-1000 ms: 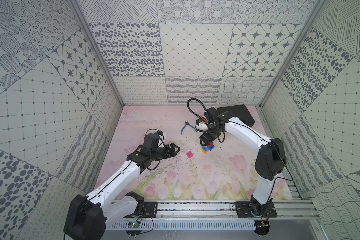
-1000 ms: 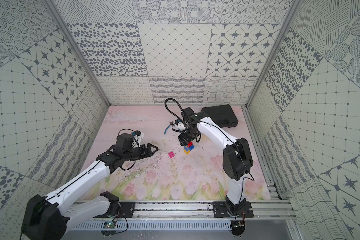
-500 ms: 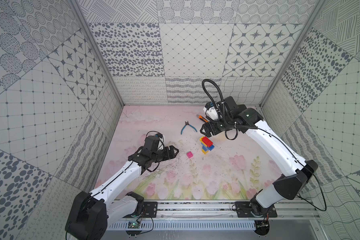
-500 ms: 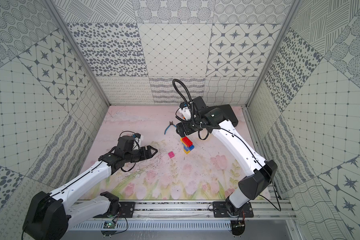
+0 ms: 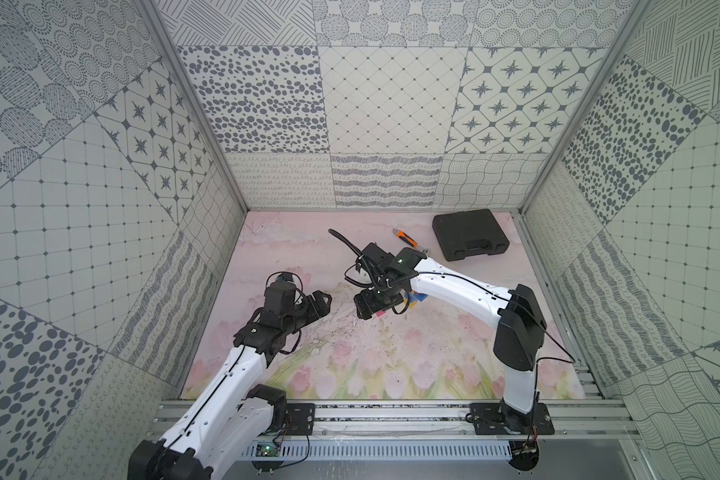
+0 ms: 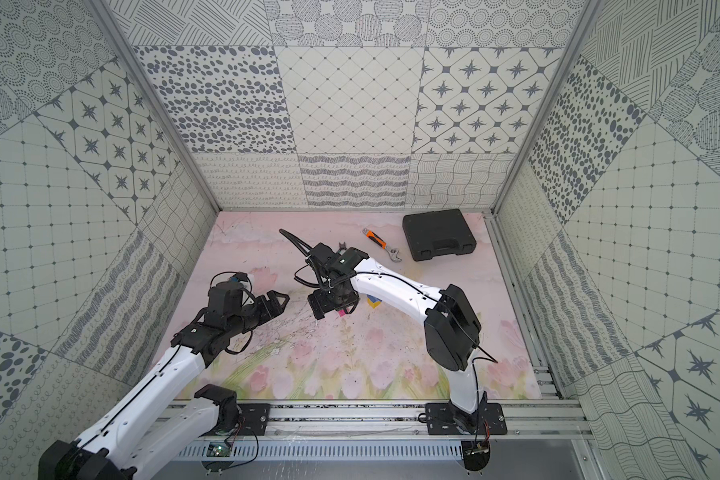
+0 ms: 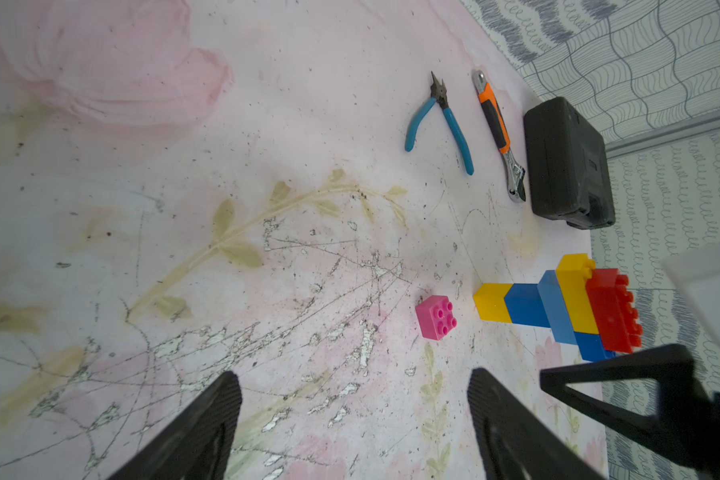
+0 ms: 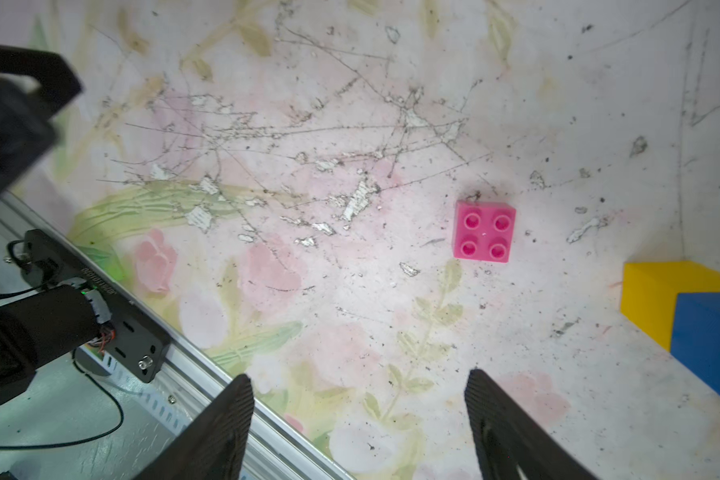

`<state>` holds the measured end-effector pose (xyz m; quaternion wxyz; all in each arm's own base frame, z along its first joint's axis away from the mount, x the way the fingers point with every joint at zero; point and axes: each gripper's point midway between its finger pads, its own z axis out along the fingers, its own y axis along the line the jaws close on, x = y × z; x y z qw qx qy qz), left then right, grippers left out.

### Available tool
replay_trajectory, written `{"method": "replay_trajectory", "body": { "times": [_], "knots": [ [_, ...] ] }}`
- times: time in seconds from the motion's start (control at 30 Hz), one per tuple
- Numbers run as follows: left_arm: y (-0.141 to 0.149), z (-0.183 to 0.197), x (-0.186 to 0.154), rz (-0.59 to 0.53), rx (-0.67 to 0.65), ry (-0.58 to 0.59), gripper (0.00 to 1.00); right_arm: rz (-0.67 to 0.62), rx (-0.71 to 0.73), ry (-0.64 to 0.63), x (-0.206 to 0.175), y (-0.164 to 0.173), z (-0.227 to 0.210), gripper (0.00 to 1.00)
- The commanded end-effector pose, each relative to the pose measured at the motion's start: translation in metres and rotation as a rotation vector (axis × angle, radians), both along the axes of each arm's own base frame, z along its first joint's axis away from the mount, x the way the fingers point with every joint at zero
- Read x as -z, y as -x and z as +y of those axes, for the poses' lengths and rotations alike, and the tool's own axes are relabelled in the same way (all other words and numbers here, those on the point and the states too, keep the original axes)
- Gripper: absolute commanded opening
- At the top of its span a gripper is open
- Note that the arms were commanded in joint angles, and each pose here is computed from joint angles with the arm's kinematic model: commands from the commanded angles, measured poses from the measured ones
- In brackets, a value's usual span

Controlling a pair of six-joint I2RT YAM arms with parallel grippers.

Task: Assemble a spoon with lego
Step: Pick up the lego brick from the center of the board.

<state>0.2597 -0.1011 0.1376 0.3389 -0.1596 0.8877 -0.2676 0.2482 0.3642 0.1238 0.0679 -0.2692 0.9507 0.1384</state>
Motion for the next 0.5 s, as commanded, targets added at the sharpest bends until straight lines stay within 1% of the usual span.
{"method": "replay_trajectory", "body": {
  "times": [0.0, 0.13, 0.2, 0.3, 0.47],
  "knots": [
    [0.018, 0.018, 0.002, 0.004, -0.07, -0.03, 0.87, -0.048, 0.035, 0.049, 0.011, -0.02, 0.0, 0.8],
    [0.024, 0.016, 0.003, 0.013, -0.052, -0.022, 0.87, -0.084, 0.036, 0.137, 0.032, -0.032, -0.008, 0.75],
    [0.024, 0.016, 0.005, 0.022, -0.045, -0.022, 0.87, -0.081, 0.031, 0.167, 0.043, -0.037, -0.011, 0.72],
    [0.024, 0.013, 0.006, 0.028, -0.034, -0.016, 0.86, -0.091, 0.023, 0.218, 0.053, -0.042, -0.016, 0.7],
    [0.023, 0.012, 0.007, 0.025, -0.027, -0.02, 0.86, -0.085, 0.026, 0.219, 0.066, -0.052, -0.022, 0.64]
  ]
}}
